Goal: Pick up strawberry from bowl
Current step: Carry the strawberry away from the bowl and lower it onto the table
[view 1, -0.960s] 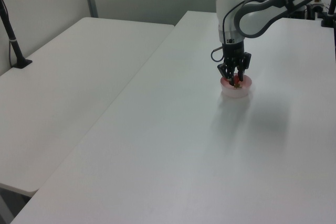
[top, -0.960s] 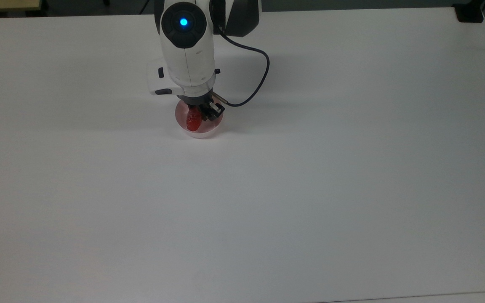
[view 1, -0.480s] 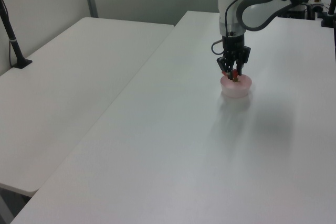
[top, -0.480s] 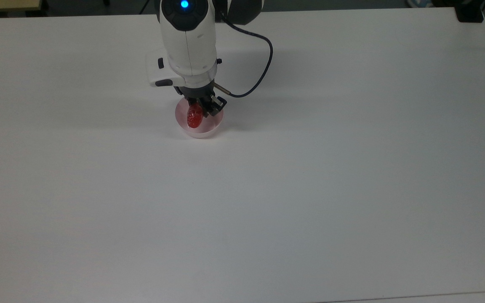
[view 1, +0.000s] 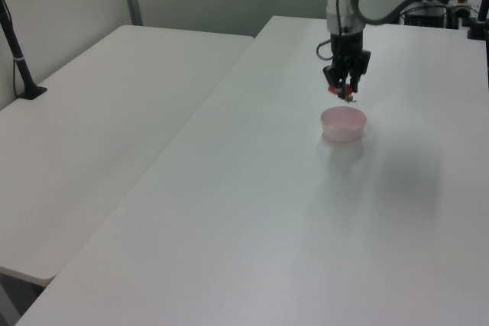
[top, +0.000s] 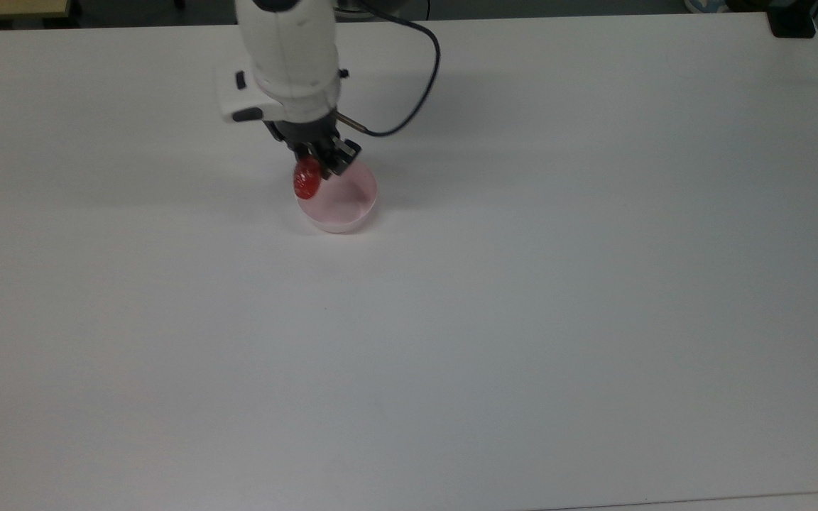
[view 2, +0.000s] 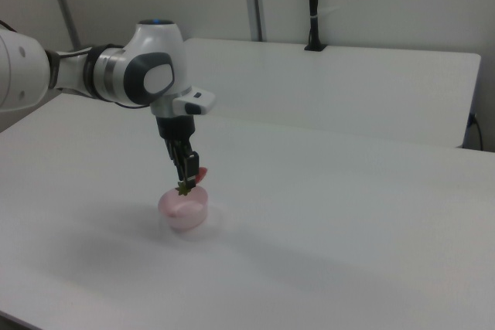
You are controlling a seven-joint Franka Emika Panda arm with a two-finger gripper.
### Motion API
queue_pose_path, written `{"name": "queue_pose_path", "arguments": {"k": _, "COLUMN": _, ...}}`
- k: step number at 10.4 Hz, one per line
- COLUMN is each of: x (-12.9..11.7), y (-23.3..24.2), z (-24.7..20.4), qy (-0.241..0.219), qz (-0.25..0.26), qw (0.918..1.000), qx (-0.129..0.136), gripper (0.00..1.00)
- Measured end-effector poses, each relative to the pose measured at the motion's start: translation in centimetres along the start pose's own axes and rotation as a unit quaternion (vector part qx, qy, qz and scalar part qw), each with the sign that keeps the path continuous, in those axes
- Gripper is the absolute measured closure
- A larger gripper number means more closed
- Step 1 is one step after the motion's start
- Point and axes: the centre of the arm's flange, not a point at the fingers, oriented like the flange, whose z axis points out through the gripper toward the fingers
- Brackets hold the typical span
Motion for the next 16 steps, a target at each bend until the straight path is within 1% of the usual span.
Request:
{"name": "queue_pose_path", "arguments": {"k": 2, "x": 0.6, "y": 4.1, "z": -1.9, "qy": -0.014, "qz": -0.034, "qw": 0.9993, "qx": -0.005, "gripper": 0.59}}
{"name": "queue_pose_path", "arguments": {"k": 3, "x": 1.0, "y": 6.3, "z": -2.2, "qy": -0.027, "qz": -0.066, "qw": 0.9974, "qx": -0.008, "gripper": 0.59}}
{"name": "queue_pose_path", "arguments": {"k": 5, "x": 2.2, "y": 10.6, "z": -1.7, "qy": -0.043, "qz": -0.131, "qw": 0.9905, "qx": -0.004, "gripper": 0.59}}
{"name": "queue_pose_path", "arguments": {"k": 8, "x": 4.0, "y": 16.3, "z": 0.1, "qy": -0.059, "qz": -0.191, "qw": 0.9799, "qx": 0.006, "gripper": 0.59}}
{"name": "queue_pose_path", "arguments": {"k": 9, "x": 4.6, "y": 17.6, "z": 1.0, "qy": -0.062, "qz": -0.201, "qw": 0.9777, "qx": 0.007, "gripper": 0.59}}
{"name": "queue_pose_path", "arguments": {"k": 10, "x": 5.3, "y": 18.3, "z": 2.3, "qy": -0.06, "qz": -0.203, "qw": 0.9773, "qx": 0.002, "gripper": 0.59}}
{"name": "queue_pose_path", "arguments": {"k": 11, "x": 6.0, "y": 18.7, "z": 3.7, "qy": -0.058, "qz": -0.205, "qw": 0.9771, "qx": -0.003, "gripper": 0.59}}
{"name": "queue_pose_path", "arguments": {"k": 13, "x": 7.2, "y": 18.9, "z": 6.5, "qy": -0.051, "qz": -0.203, "qw": 0.9778, "qx": -0.003, "gripper": 0.59}}
{"name": "queue_pose_path", "arguments": {"k": 15, "x": 7.9, "y": 19.0, "z": 8.2, "qy": -0.045, "qz": -0.203, "qw": 0.9782, "qx": -0.002, "gripper": 0.63}}
{"name": "queue_pose_path", "arguments": {"k": 16, "x": 8.1, "y": 19.0, "z": 8.6, "qy": -0.046, "qz": -0.203, "qw": 0.9781, "qx": -0.002, "gripper": 0.6}}
